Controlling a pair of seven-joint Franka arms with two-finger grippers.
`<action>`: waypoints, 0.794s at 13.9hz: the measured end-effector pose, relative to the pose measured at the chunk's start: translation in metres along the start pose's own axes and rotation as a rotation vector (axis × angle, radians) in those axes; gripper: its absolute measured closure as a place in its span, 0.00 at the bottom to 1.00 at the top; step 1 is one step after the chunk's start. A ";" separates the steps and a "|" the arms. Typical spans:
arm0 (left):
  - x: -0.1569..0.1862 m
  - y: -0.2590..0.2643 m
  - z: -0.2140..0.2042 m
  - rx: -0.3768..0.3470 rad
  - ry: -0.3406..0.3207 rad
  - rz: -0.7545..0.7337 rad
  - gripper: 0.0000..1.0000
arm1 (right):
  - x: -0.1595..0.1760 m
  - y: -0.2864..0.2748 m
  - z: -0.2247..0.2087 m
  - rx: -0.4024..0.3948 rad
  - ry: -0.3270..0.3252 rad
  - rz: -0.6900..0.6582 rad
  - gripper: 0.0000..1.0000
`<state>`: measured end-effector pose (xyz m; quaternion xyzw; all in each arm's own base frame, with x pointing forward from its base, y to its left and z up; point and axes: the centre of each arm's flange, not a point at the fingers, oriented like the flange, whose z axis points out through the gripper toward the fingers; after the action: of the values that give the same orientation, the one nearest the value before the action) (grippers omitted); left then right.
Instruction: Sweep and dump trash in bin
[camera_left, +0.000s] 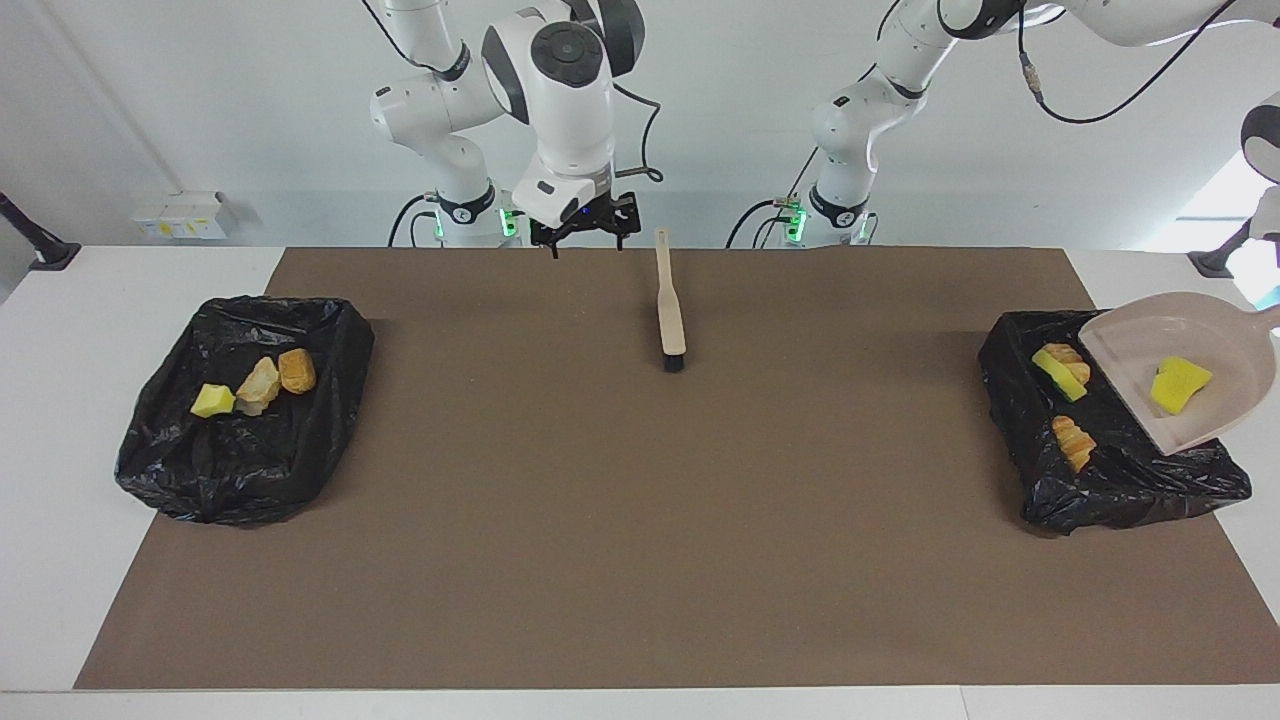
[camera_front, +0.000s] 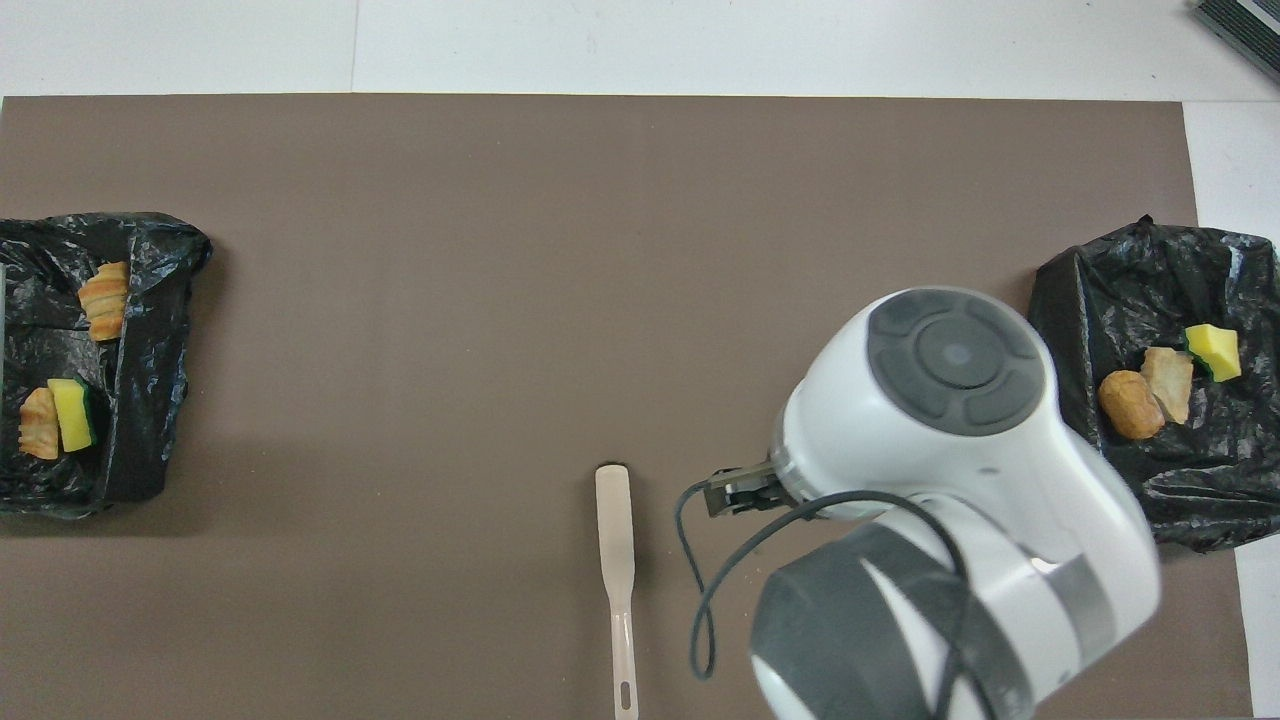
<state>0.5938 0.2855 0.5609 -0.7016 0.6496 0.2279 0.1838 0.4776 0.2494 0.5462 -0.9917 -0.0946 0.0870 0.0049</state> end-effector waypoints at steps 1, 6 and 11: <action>0.005 -0.003 -0.006 0.005 -0.036 0.037 0.69 | 0.006 0.024 -0.013 -0.011 0.022 -0.027 0.00; 0.053 -0.026 -0.051 0.059 -0.211 0.197 0.69 | 0.020 0.126 -0.052 -0.109 0.094 -0.103 0.00; 0.058 -0.030 -0.061 0.063 -0.304 0.255 0.69 | 0.020 0.222 -0.057 -0.105 0.094 0.035 0.00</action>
<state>0.6320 0.2058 0.5779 -0.5650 0.7049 0.3321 0.2712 0.5479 0.0355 0.5928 -0.9951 -0.0815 0.0354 -0.0441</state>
